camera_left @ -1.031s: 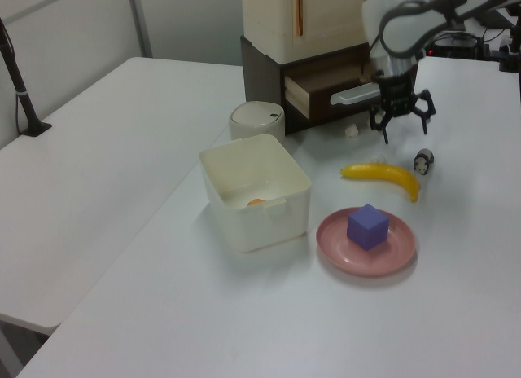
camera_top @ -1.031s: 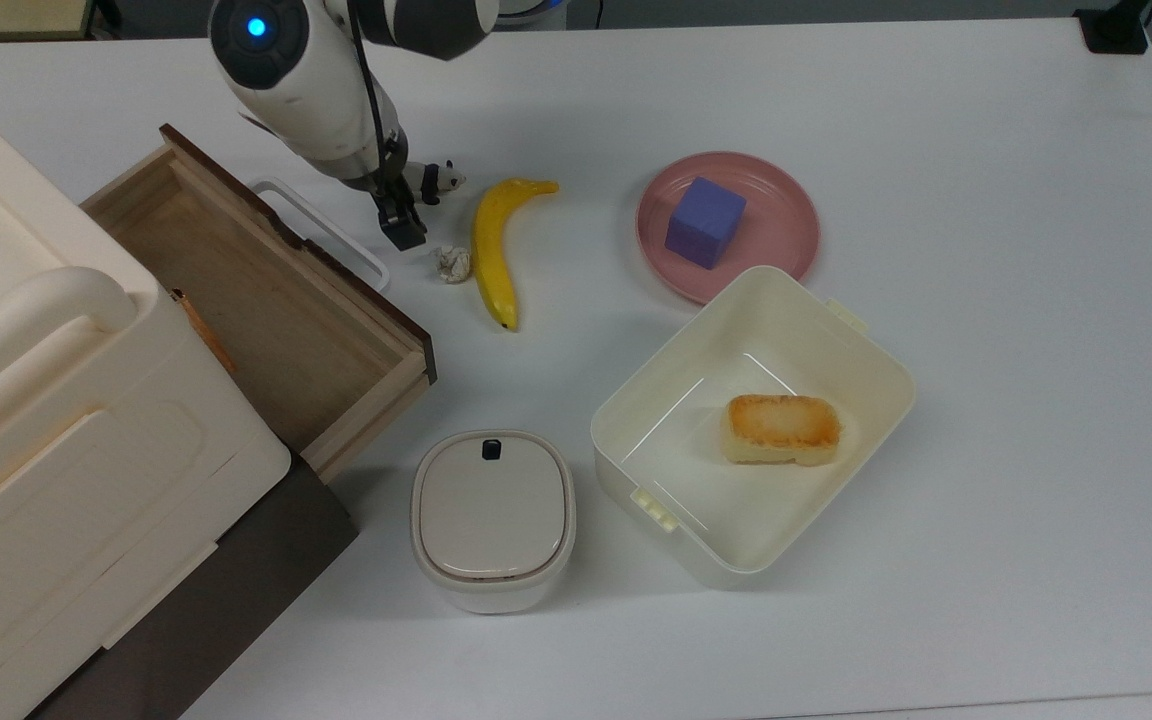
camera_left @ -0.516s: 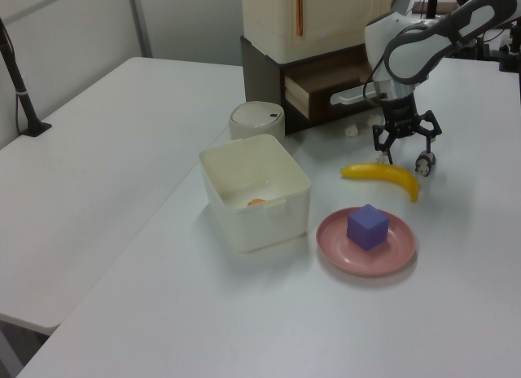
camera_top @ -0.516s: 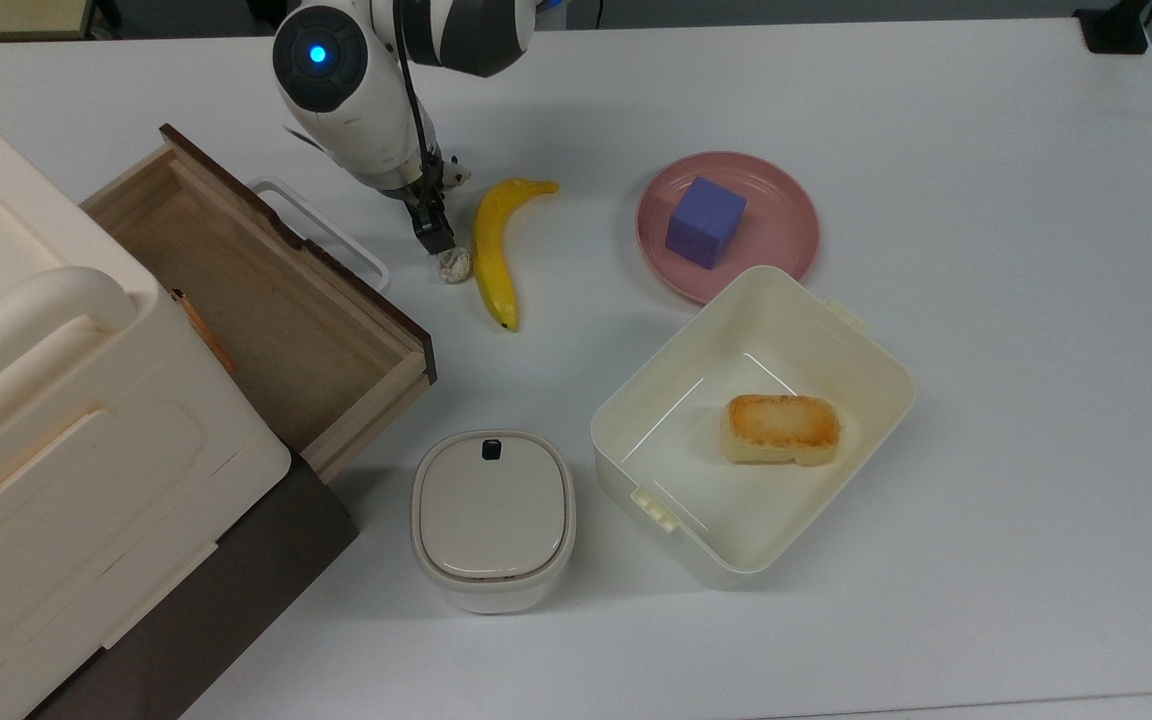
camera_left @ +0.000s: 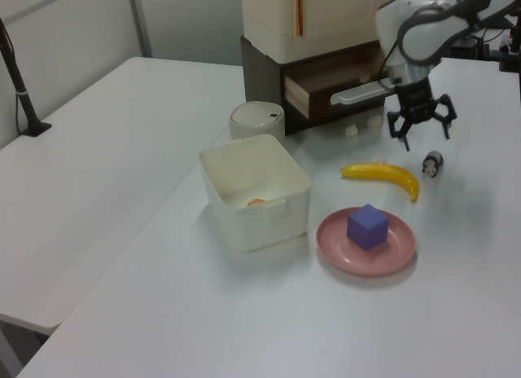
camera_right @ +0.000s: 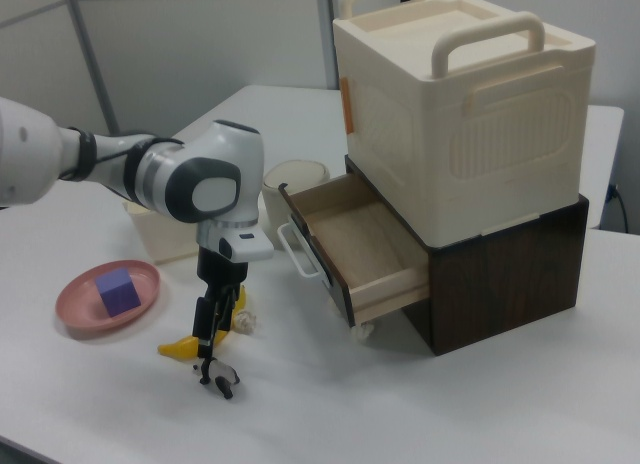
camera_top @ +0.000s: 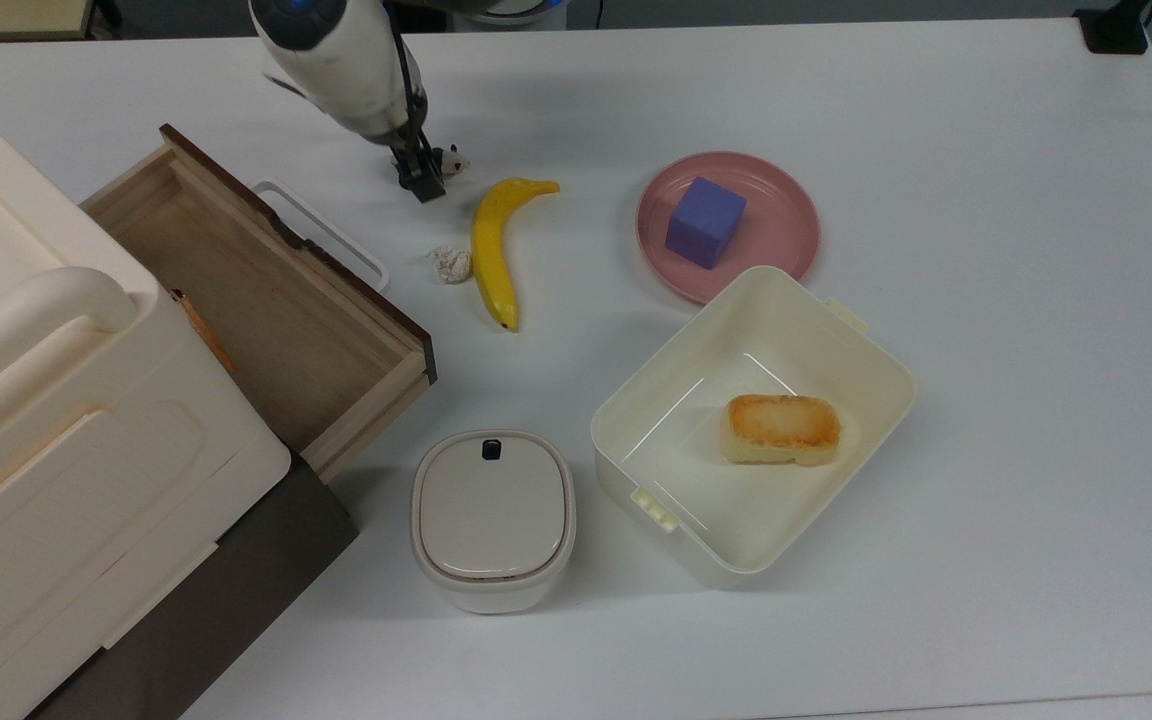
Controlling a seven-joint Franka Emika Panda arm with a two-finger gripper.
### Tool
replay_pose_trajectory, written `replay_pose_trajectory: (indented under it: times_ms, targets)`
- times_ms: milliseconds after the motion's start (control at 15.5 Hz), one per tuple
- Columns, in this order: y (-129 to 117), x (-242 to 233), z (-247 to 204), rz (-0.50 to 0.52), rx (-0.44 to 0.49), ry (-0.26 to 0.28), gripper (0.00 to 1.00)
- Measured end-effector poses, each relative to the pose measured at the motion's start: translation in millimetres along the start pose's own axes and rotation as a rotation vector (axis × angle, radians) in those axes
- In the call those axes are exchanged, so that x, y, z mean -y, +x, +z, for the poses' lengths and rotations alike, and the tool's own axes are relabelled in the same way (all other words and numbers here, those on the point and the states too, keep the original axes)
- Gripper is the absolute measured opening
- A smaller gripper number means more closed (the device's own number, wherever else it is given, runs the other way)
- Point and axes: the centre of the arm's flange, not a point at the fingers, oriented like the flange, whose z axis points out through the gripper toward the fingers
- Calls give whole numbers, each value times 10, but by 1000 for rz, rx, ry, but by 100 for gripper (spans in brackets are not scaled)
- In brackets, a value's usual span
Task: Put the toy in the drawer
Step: 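Close the gripper on the panda toy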
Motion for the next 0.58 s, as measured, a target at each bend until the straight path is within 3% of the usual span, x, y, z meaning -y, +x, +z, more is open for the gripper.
replay_pose_trajectory:
  times_ms: [580]
  targets:
    - [-29, -135, 100, -24, 26, -30, 100]
